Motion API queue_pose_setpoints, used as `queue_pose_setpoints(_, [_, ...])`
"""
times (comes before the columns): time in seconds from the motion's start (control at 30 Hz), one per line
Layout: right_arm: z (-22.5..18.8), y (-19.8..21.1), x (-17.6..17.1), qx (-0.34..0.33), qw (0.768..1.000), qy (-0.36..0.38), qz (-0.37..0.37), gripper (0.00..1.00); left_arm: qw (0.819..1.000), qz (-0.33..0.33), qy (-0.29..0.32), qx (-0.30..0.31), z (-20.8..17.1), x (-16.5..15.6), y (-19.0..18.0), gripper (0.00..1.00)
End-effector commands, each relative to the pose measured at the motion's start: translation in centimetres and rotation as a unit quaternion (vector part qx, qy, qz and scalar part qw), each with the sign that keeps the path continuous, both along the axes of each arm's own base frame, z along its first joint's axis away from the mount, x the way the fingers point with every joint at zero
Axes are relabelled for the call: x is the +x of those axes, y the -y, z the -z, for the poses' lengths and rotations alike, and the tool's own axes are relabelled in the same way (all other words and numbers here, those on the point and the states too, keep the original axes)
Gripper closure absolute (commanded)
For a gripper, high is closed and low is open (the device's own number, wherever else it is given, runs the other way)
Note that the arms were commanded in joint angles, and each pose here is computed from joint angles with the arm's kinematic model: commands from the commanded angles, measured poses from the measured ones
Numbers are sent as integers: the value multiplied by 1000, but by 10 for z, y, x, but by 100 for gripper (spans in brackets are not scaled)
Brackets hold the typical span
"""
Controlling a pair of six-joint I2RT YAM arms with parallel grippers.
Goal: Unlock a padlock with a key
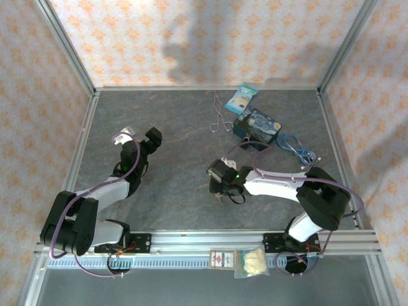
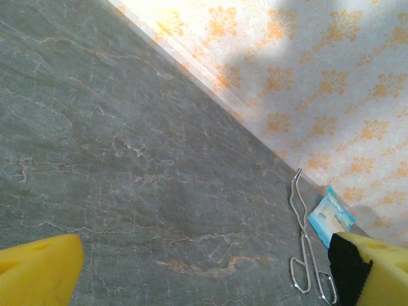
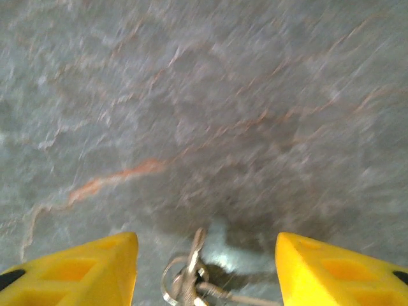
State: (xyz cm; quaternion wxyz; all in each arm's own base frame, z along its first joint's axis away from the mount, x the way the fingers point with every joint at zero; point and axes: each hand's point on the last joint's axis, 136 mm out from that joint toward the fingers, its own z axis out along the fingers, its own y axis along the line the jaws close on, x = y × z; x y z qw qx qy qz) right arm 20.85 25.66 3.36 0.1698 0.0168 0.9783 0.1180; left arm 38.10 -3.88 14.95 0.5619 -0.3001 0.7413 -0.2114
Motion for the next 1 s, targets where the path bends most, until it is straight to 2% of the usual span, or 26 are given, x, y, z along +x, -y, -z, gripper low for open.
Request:
queue_pose_setpoints(0.0, [2,5,-13,-9,1000,-7,29,42,1000,-5,14,-9,-6,-1,-2,1])
queue_pose_setpoints(0.27, [-9,19,-17,-2,998,13,67,40,1000,-9,21,-15,-10,-6,-4,1])
queue_pose_setpoints(0.47, [7,16,-25,5,998,-11,62,41,999,-11,25,-17,-13,-8,-5,1])
queue_pose_setpoints(0.73, [9,-3,-17,23,999,5,38,42,999,-17,31,-22,-16,-13,-7,1])
queue_pose_setpoints(0.97, [-3,25,-3,-84,994,61,21,42,999,-28,40,-14,-23,-18,-13,1])
